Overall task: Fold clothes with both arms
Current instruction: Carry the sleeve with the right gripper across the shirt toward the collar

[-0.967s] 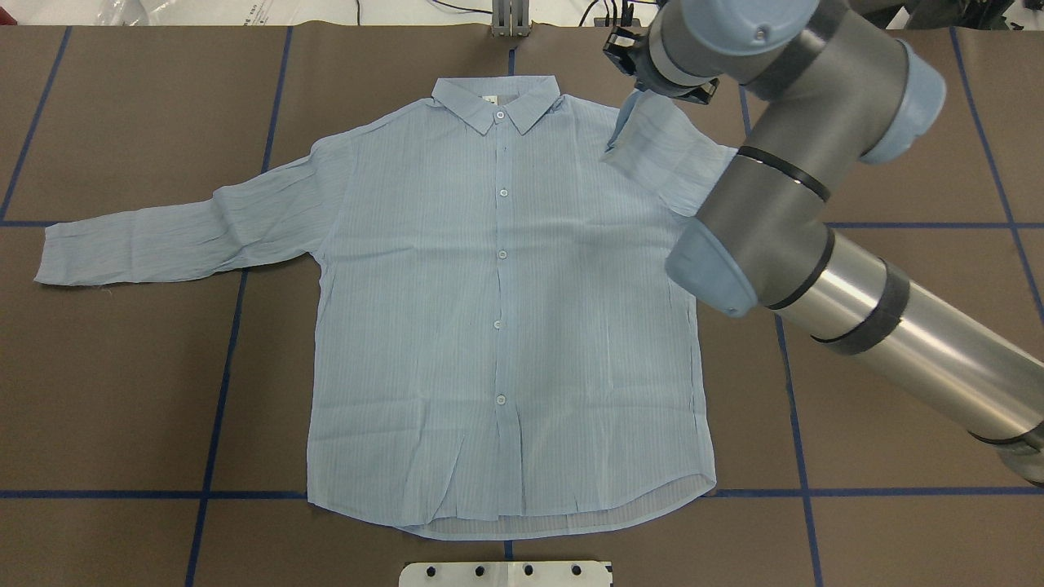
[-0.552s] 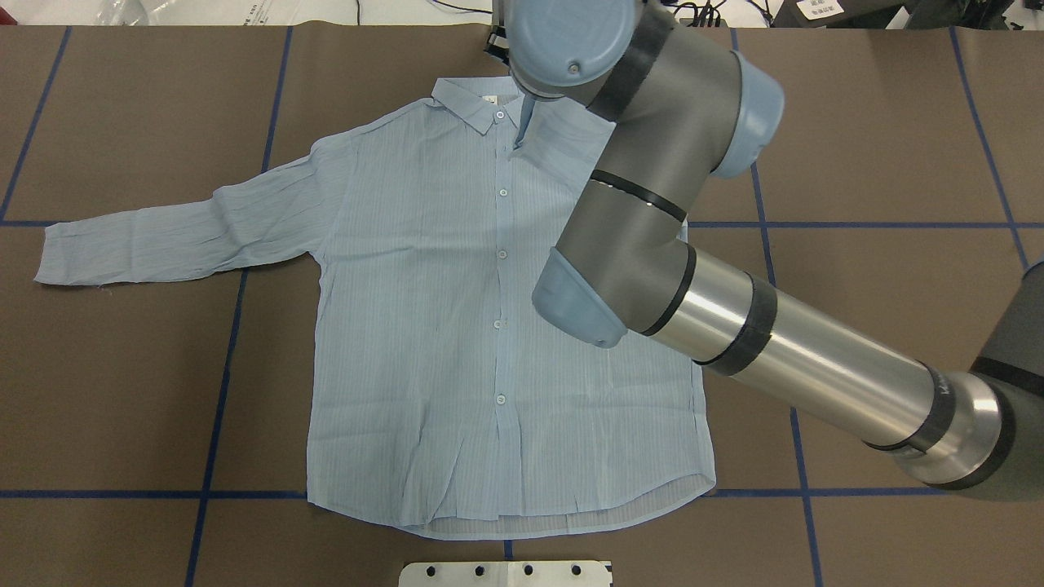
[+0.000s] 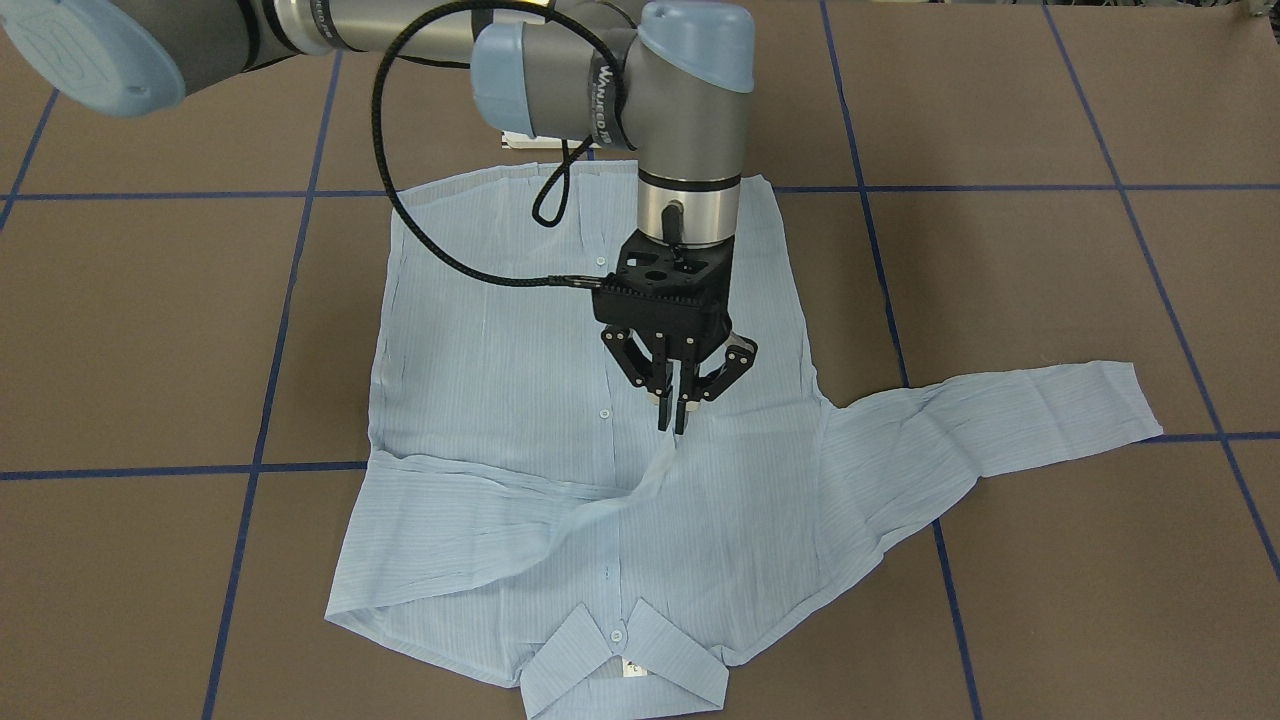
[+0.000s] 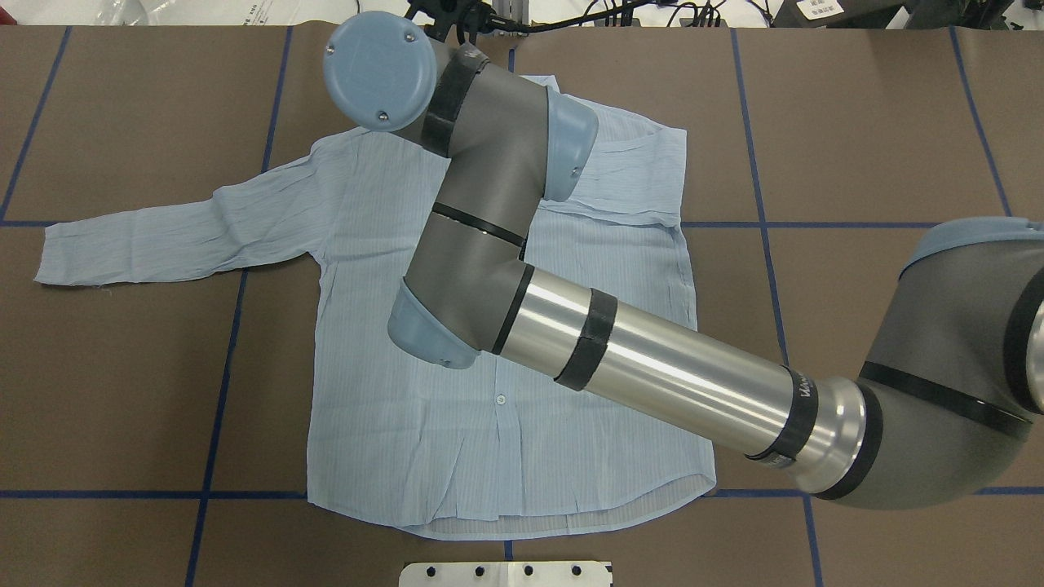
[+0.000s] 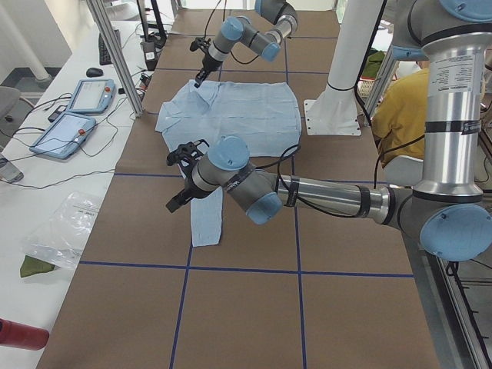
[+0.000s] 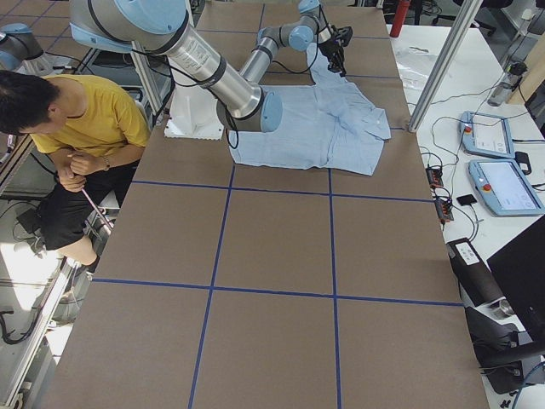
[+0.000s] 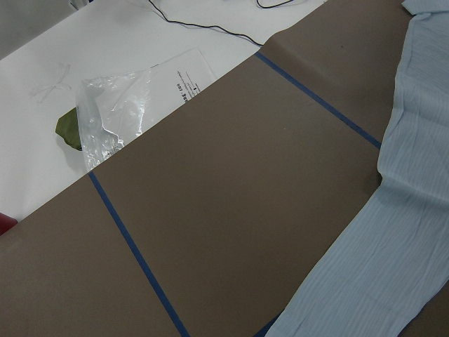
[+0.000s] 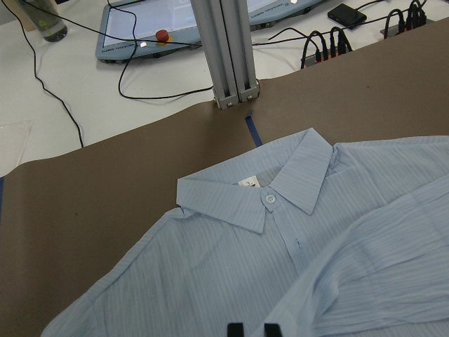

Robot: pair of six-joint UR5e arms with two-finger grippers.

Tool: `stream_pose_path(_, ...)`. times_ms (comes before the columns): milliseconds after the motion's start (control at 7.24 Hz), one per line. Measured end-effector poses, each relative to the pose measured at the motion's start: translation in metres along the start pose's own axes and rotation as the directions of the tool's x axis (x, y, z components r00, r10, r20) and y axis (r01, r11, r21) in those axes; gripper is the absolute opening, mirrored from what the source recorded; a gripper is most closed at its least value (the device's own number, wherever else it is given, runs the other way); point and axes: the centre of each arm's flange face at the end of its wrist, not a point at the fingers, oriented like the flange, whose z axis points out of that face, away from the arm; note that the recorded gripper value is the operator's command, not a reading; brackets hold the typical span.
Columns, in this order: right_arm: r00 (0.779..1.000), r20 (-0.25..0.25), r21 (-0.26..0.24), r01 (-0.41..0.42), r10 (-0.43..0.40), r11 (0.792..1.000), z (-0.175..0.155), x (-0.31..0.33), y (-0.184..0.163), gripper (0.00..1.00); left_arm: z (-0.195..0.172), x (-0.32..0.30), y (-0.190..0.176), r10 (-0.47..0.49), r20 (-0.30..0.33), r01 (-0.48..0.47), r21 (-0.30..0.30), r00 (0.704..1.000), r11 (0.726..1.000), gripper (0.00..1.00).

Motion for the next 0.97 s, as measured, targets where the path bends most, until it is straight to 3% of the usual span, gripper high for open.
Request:
stream_pose_path(414,1.0,-0.023,-0.03,0.004,-0.004,1.0,0.002,-0.028,-0.003,1.0,0.001,-0.001,0.002,-0.005,0.0,0.005,-0.004,1.0,1.0,1.0)
stream_pose_path(691,0.999,-0.036,-0.117,0.0,-0.004,0.993,0.011,-0.001,-0.054,1.0,0.005,-0.003,0.003,0.002,-0.001,-0.002,0.0,1.0,1.0,1.0)
stream_pose_path(967,0.996,-0.015,-0.182,0.087,-0.092,0.98,0.02,0.088,-0.113,1.0,0.029,-0.006,0.021,0.001,-0.019,-0.001,-0.005,1.0,1.0,1.0)
